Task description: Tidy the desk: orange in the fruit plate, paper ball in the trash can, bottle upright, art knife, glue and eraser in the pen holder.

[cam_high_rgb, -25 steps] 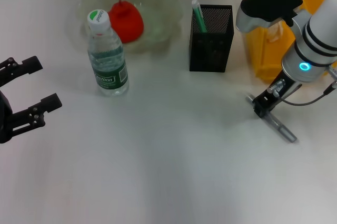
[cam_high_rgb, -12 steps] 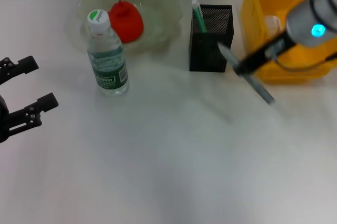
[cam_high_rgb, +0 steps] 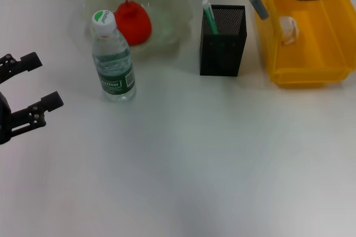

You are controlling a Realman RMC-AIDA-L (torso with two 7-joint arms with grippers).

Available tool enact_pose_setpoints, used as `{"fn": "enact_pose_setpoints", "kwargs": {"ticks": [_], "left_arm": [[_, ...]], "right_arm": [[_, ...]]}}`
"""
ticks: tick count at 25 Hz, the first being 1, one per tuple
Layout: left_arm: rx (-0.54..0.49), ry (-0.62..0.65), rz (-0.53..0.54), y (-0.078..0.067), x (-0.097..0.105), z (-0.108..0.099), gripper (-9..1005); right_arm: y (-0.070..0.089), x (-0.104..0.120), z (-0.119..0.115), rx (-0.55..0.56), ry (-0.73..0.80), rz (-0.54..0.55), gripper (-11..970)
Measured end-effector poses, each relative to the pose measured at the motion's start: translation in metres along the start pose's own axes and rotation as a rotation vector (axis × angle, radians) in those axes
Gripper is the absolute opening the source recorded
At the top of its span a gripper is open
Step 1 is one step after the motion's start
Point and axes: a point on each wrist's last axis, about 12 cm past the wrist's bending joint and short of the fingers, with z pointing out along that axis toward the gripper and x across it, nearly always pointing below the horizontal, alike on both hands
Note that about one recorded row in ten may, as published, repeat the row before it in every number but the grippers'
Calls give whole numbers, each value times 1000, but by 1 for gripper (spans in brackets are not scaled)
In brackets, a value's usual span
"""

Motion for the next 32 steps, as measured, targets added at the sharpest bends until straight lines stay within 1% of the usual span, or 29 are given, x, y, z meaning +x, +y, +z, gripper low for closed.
{"fn": "enact_pose_setpoints", "kwargs": {"ticks": [1, 2, 3, 5, 6, 7, 8, 12, 13, 17, 19, 25, 27, 29, 32], "left_arm": [[0, 0, 0, 0, 0, 0, 812], [-1, -1, 1, 0, 0, 0, 812], [-3, -2, 1, 0, 0, 0, 812], [-11, -1, 5, 1, -1, -1, 812], [-18, 0, 6, 2, -1, -1, 812], [-26, 2, 8, 3, -1, -2, 812], [-26, 2, 8, 3, -1, -2, 812], [-31, -1, 10, 5, -1, -1, 812], [-31, -1, 10, 5, -1, -1, 812], [-29, 1, 8, 5, -1, 0, 812], [-29, 1, 8, 5, -1, 0, 813], [-41, 5, 10, 5, -2, -5, 813], [-40, 4, 7, 4, -2, -6, 813], [-40, 4, 3, 4, -2, -6, 813], [-42, 4, -12, 3, -1, -7, 813]], "right_arm": [[0, 0, 0, 0, 0, 0, 138], [-2, 2, 10, 15, -16, -7, 138], [-2, 2, 10, 15, -16, -7, 138], [-1, 7, 21, 23, -20, -11, 137], [0, 9, 25, 28, -24, -13, 136], [5, 14, 35, 30, -27, -25, 136], [5, 14, 35, 30, -27, -25, 135], [16, 17, 49, 28, -43, -51, 133], [16, 17, 49, 28, -43, -51, 132], [19, 20, 56, 8, -55, -21, 149], [19, 21, 57, 8, -54, -17, 161], [17, 38, 59, 18, -41, 26, 197], [16, 43, 53, 20, -61, 53, 209], [15, 44, 50, 23, -67, 57, 221], [13, 48, 36, 45, -100, 59, 239]]}}
